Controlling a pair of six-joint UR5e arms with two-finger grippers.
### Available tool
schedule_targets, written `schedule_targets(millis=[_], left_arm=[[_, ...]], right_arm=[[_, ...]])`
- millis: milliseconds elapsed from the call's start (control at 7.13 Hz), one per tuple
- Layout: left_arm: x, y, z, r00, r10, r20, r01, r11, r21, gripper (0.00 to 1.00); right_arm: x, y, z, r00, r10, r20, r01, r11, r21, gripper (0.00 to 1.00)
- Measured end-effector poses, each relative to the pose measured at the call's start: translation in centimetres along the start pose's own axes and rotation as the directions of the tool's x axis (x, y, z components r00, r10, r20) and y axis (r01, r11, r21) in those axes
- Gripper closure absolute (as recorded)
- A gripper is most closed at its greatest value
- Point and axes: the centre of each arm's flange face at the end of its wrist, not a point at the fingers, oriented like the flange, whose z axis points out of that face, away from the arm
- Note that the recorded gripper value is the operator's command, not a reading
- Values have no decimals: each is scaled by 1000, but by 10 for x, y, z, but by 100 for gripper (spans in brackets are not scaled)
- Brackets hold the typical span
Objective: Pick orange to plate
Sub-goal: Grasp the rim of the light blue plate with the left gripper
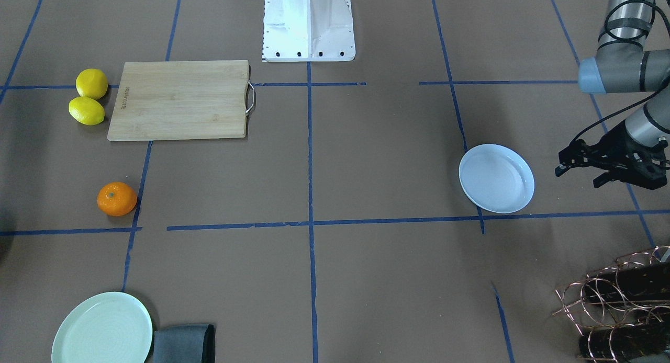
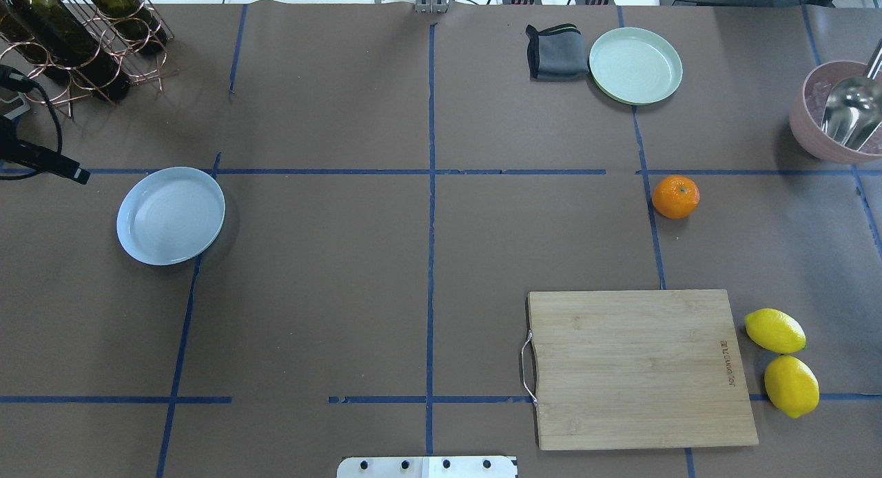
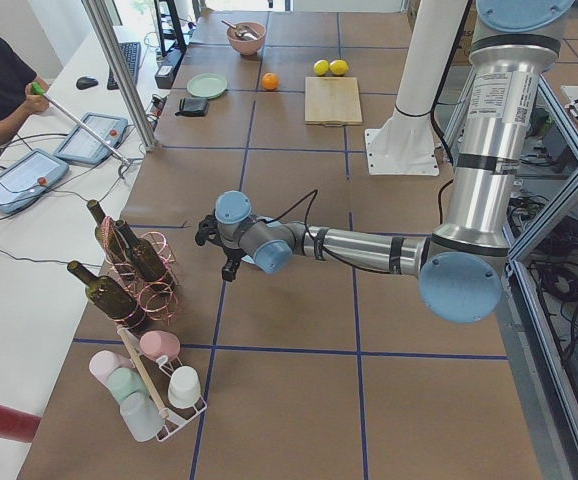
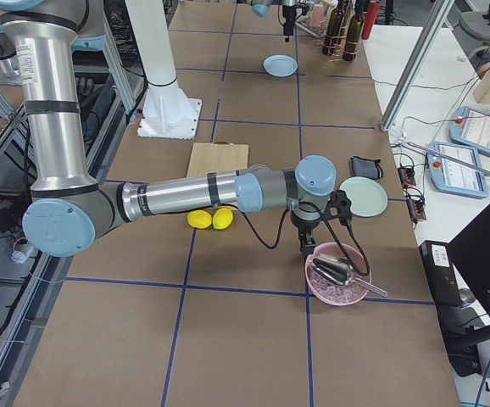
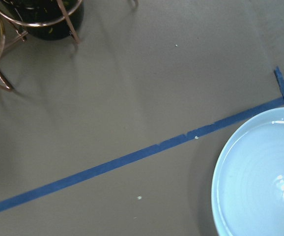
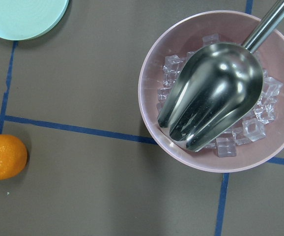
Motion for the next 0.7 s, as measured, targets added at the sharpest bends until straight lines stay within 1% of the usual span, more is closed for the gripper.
schedule_targets(millis=[140,280,421,561,701], left_arm=[[16,4,17,999,-37,26,37,999,15,2],[29,9,32,997,-64,44,63,998,23,13],[39,13,42,995,-86,47,85,996,25,27],[48,17,51,993,-107,44,106,994,20,35],[55,20,59,992,-114,46,113,993,13,40]], right_arm=[[-7,-2,2,1000,14,3,-14,1000,4,0],[-14,-4,5,1000,28,6,-28,1000,11,0],[-21,-6,8,999,38,10,-39,999,16,0],[-27,-7,11,999,50,14,-50,999,17,0],[-32,-7,11,998,56,16,-56,998,18,0]])
